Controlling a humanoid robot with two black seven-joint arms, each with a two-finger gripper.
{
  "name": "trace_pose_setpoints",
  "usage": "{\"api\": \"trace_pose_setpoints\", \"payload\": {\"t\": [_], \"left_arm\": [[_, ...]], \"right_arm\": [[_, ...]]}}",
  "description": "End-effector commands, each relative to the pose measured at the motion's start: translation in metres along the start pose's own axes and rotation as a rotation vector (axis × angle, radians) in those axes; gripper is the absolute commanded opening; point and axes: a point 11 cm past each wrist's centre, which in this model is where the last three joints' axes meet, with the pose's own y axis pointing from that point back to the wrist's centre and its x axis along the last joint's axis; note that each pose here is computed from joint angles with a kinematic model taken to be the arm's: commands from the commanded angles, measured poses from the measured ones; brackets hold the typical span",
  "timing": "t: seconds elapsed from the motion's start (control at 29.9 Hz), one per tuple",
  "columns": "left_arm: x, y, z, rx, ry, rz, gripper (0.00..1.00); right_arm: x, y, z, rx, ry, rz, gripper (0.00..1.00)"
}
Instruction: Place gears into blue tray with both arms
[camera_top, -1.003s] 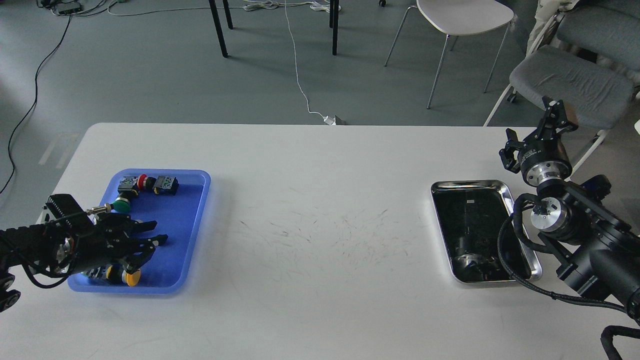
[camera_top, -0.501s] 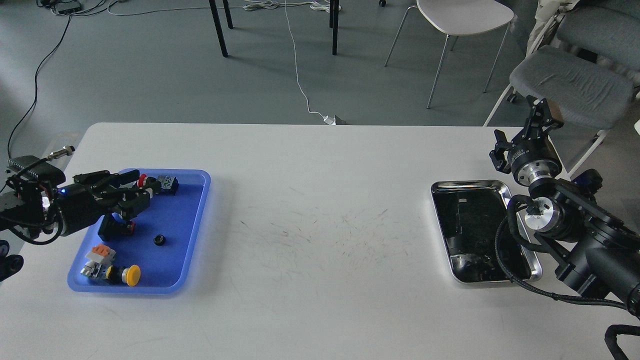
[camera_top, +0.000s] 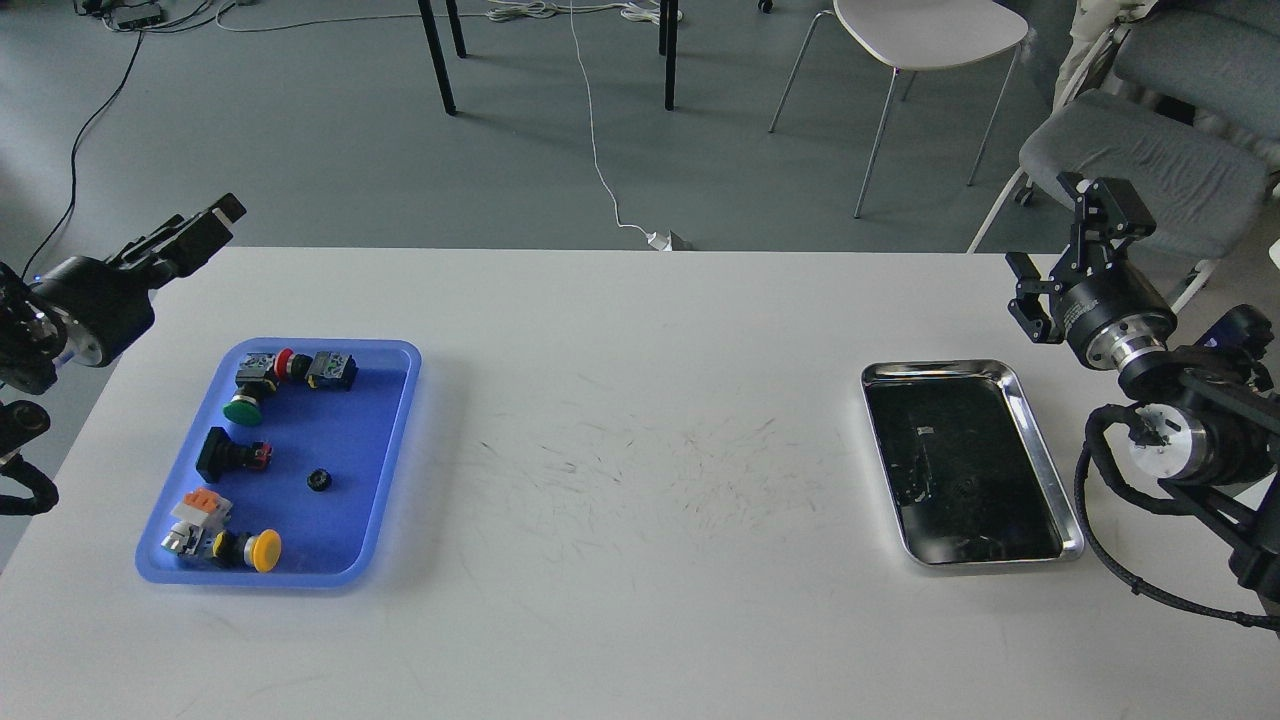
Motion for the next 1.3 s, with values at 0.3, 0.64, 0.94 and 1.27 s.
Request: {"api": "trace_pose_setpoints", "payload": {"t": [0.3, 0.64, 0.94, 1.27], "left_arm": [[-0.009, -0.030, 0.004, 0.027, 0.295, 0.165, 0.93], [-0.010, -0.048, 0.023, -0.030, 0.567, 0.163, 0.93], [-0.038, -0.065, 0.035, -0.040, 0.726, 0.158, 0.93], [-0.056, -0.074, 0.040, -0.001, 0.717, 0.232, 0.98]], "right_arm": [[-0.006, 0.030, -0.013, -0.078, 0.279, -0.202, 0.99], [-0.011, 0.054, -0.019, -0.156, 0.518, -0.375, 0.99], [-0.003, 0.072, -0.023, -0.201, 0.757, -0.475, 0.99], [0.007, 0.080, -0.034, -0.215, 0.867, -0.494, 0.99]]}}
